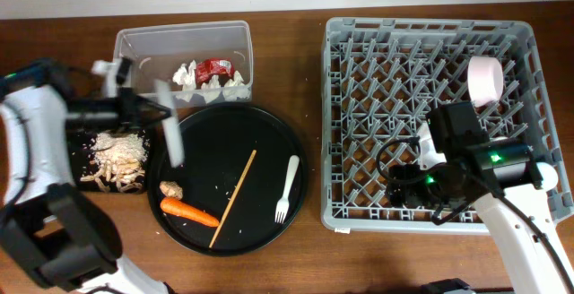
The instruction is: Sort waste into correct bins and load items into the dishwasher rack
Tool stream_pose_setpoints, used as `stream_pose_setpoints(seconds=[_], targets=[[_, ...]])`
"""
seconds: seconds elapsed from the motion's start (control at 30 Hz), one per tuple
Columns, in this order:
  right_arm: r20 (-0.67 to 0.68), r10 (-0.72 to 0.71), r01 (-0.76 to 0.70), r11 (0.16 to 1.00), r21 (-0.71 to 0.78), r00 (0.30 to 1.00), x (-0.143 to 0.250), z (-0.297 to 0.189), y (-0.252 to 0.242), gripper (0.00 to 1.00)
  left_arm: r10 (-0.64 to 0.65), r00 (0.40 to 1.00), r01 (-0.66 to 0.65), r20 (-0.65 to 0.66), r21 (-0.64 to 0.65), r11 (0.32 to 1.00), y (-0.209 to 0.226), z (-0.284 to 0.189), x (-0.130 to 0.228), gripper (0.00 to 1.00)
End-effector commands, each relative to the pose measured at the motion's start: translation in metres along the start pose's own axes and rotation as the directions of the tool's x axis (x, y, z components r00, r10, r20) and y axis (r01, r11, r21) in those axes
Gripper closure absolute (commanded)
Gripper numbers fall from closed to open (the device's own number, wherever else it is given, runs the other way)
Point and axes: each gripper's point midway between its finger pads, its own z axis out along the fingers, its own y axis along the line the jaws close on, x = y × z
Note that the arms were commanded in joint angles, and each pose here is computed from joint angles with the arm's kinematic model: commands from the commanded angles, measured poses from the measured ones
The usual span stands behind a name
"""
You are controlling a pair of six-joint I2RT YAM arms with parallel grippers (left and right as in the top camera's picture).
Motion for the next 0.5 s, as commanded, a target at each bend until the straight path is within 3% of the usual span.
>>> stream_pose_setpoints(seconds=[0.0,0.1,0.17,0.27,0.47], targets=[[0.006,0.011,-0.011,1.000,0.011,1.000,0.000,-0.001,-0.003,0.14,0.182,0.959,-0.198,-0.218,-0.051,0.979,-0.039,0.055,0.025,0.99],[0.007,0.011,-0.011,1.000,0.011,1.000,0.000,-0.001,-0.003,0.14,0.114,0.914,-0.253,-0.390,-0.327,0.911,-0.035,0.106,0.046,1.00],[0.006,0.011,-0.011,1.000,0.011,1.000,0.000,-0.001,-0.003,0.14,0.096,0.910,-0.318,-0.404,-0.529,0.787,-0.036,0.136,0.051,1.00],[0.006,0.011,-0.011,1.000,0.011,1.000,0.000,-0.001,-0.003,0.14,0.139,0.904,-0.372,-0.405,-0.582,0.723,-0.046,0.166,0.059,1.00],[0.006,0.010,-0.010,1.000,0.011,1.000,0.001,-0.001,-0.003,0.14,0.104,0.875,-0.400,-0.474,-0.583,0.707,-0.024,0.212,0.098,0.99]])
